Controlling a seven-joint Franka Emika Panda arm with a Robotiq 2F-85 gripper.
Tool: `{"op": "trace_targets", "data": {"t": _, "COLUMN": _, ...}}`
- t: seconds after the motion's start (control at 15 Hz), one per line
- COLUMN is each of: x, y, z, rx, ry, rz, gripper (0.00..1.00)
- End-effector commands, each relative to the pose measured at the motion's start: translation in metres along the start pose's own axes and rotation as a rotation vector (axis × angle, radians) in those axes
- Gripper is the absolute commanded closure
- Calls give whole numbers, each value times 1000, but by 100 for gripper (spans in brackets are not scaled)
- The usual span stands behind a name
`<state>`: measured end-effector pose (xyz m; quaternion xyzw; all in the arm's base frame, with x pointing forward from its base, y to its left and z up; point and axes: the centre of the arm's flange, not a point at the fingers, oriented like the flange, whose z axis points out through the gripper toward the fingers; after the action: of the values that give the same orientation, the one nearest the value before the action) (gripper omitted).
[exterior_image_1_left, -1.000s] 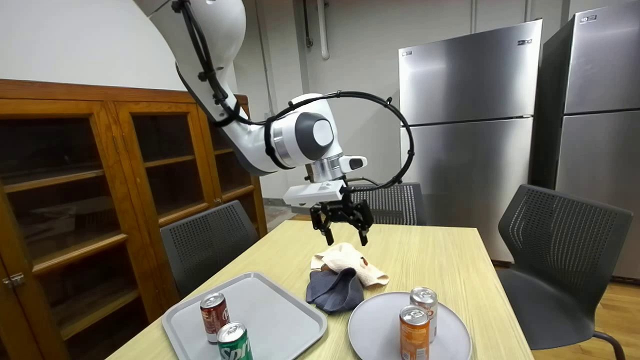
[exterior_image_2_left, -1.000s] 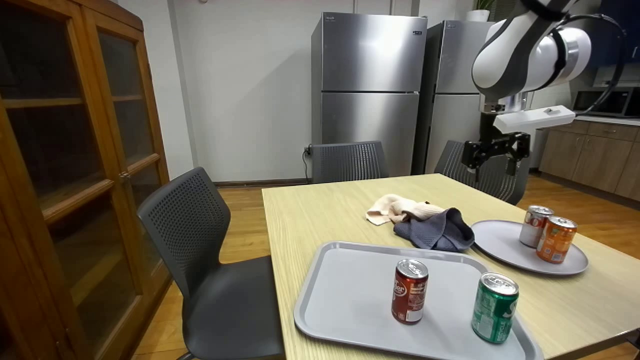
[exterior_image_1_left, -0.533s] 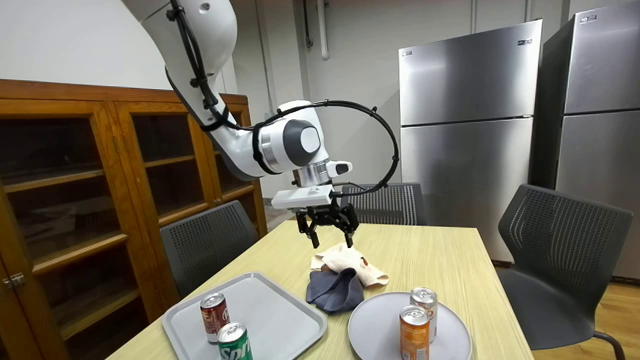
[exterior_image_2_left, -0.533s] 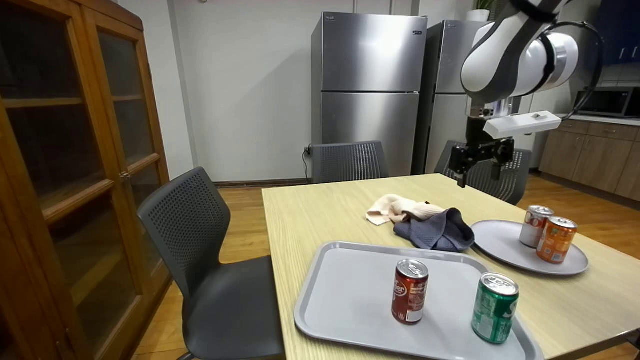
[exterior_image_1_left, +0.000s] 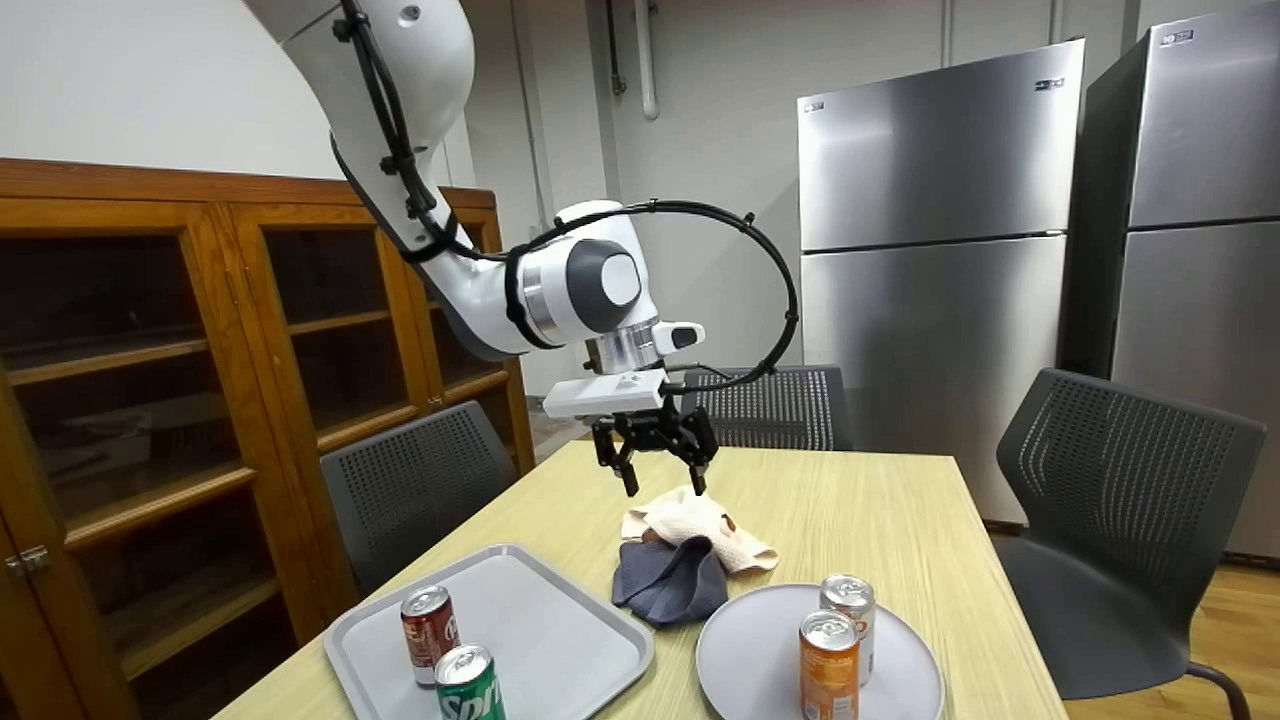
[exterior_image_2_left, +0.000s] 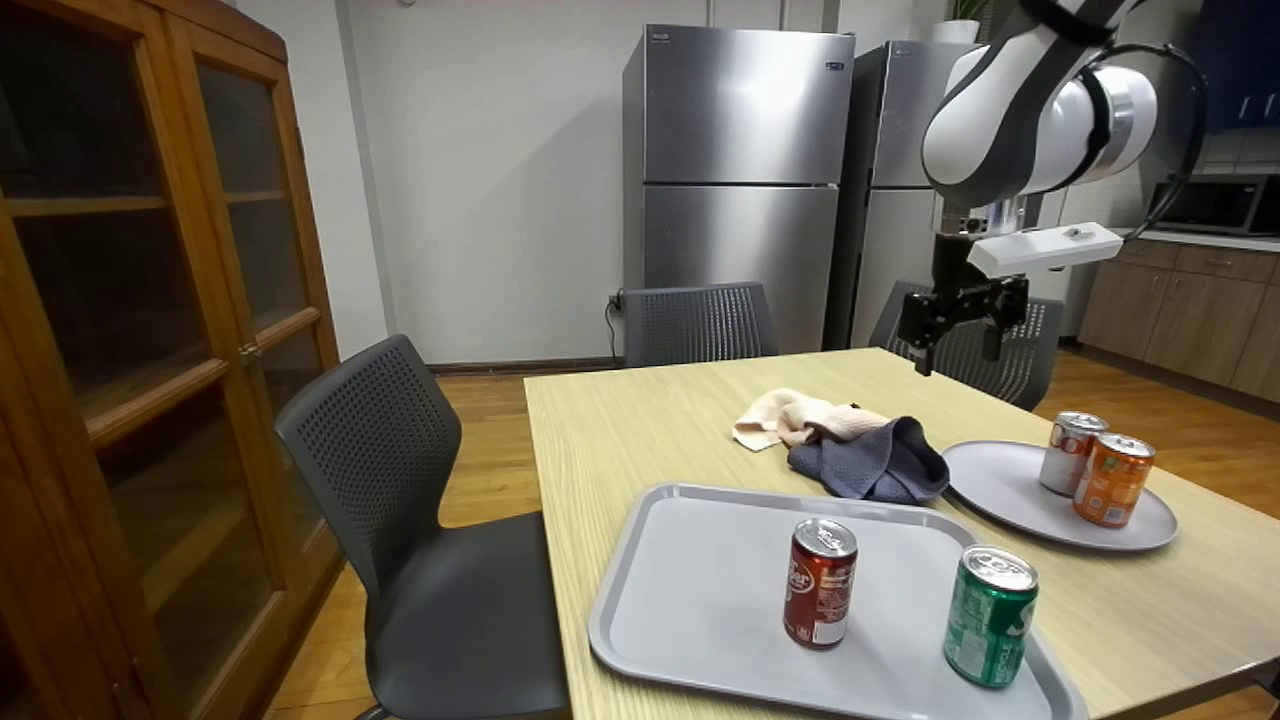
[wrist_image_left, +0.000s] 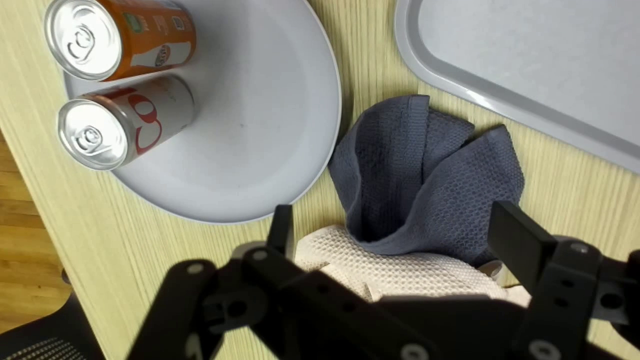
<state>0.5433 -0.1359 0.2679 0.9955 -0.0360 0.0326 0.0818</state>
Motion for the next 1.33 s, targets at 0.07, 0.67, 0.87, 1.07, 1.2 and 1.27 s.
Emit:
{"op": "trace_targets", "data": {"t": 0.07, "x": 0, "y": 0, "z": 0, "rx": 0, "ry": 0, "rz": 0, "gripper": 0}}
{"op": "trace_targets", "data": {"t": 0.67, "x": 0, "y": 0, "z": 0, "rx": 0, "ry": 1, "rz": 0, "gripper": 0}}
{"op": "trace_targets", "data": {"t": 0.87, "x": -5, "y": -11, "z": 0, "rx": 57, "ry": 9, "rz": -69, "gripper": 0}}
{"op": "trace_targets", "data": {"t": 1.07, "x": -13, "y": -25, "z": -5, "rx": 83, "ry": 1, "rz": -103, "gripper": 0}}
{"op": "trace_targets", "data": {"t": 1.2, "x": -22, "y": -35, "z": -9, "rx": 85, "ry": 4, "rz": -124, "gripper": 0}}
{"op": "trace_targets", "data": {"t": 1.27, "x": -26, "y": -41, "z": -9, "rx": 82, "ry": 1, "rz": -129, "gripper": 0}}
